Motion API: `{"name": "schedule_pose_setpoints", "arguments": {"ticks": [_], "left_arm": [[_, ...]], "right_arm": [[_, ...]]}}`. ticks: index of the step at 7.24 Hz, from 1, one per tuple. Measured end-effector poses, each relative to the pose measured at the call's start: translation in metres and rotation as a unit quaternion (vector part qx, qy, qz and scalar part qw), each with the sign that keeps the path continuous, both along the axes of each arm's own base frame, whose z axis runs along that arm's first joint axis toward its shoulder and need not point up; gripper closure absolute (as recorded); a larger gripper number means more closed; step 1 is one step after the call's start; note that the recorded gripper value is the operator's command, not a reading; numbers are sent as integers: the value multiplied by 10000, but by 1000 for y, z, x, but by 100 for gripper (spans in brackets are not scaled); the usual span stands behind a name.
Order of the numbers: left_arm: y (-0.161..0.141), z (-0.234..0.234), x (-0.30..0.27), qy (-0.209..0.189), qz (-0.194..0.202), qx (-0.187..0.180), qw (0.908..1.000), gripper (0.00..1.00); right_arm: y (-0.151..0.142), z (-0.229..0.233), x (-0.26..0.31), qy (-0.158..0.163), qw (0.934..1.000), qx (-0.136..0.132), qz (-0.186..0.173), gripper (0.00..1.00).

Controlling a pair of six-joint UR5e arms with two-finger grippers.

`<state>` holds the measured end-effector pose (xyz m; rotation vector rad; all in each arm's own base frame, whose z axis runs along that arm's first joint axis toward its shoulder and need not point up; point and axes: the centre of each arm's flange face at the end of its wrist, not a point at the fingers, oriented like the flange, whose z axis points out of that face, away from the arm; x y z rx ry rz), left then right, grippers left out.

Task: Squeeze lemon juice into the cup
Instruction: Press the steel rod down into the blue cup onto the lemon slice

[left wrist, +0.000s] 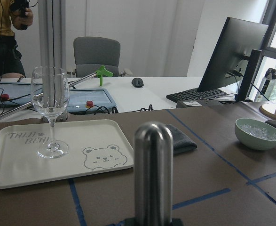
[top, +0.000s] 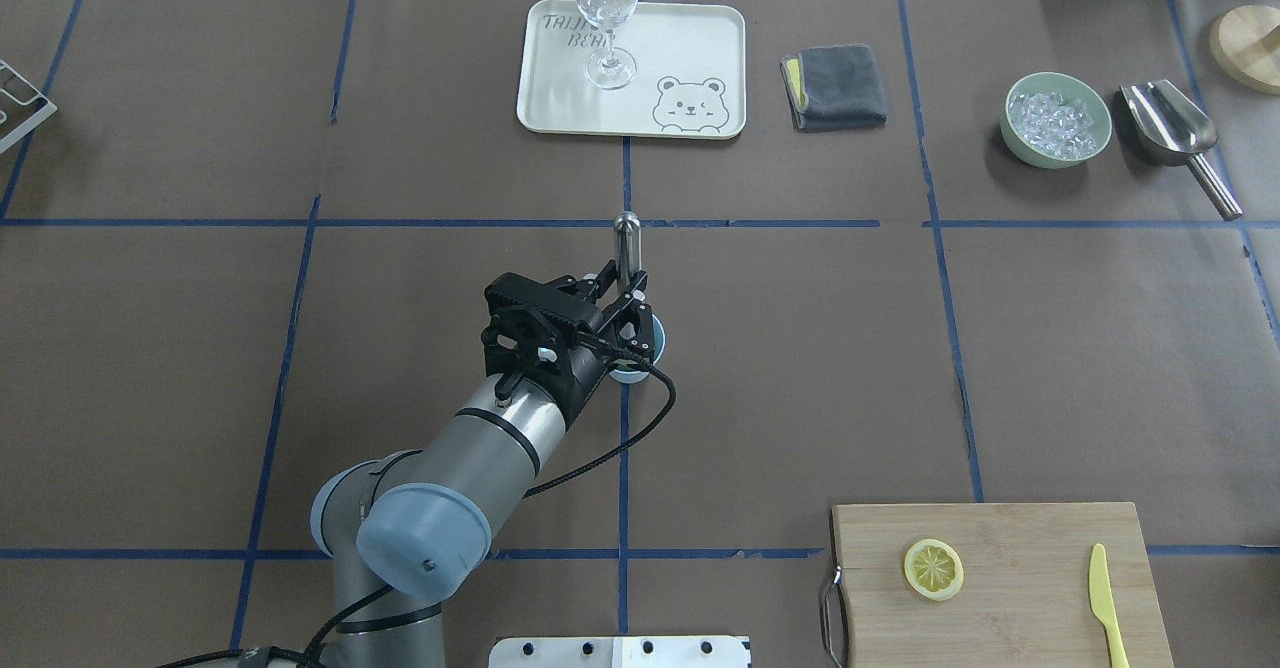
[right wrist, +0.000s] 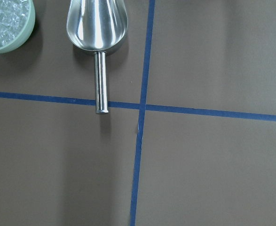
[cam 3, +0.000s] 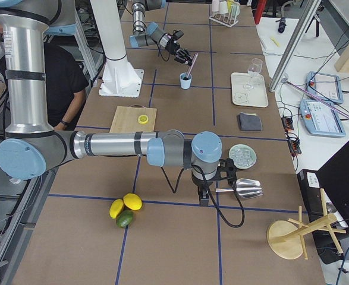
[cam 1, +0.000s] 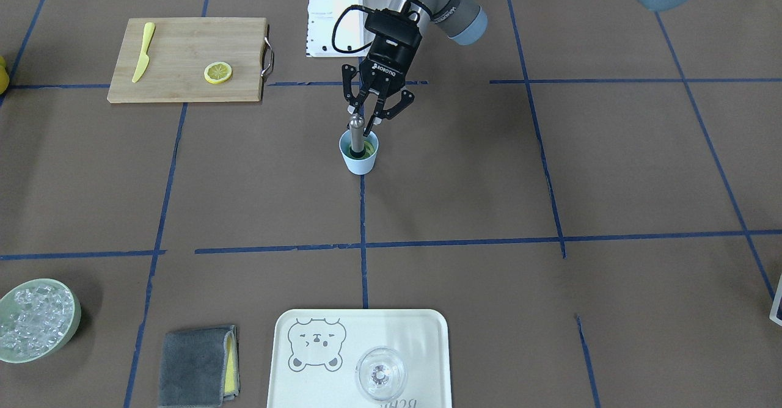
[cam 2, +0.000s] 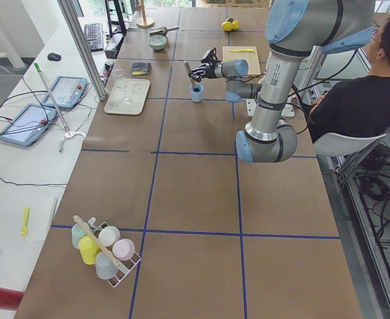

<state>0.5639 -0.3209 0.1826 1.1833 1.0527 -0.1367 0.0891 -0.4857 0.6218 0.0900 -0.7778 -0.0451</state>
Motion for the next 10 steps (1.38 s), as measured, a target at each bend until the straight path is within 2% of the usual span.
{"name": "schedule_pose_setpoints", "arguments": {"ticks": [4, 7, 10], "left_arm": [[14, 7, 11, -67, 115, -15, 9999, 100], [16, -6, 3, 72, 125, 22, 9999, 100], [12, -33, -33, 220, 7, 484, 9986, 100]], "right_arm": [[-1, -5, 0, -3, 10000, 13, 42, 0], [-2, -8, 0, -8, 10000, 27, 56, 0], [-2, -10, 0, -3, 10000, 49, 61, 0]]}}
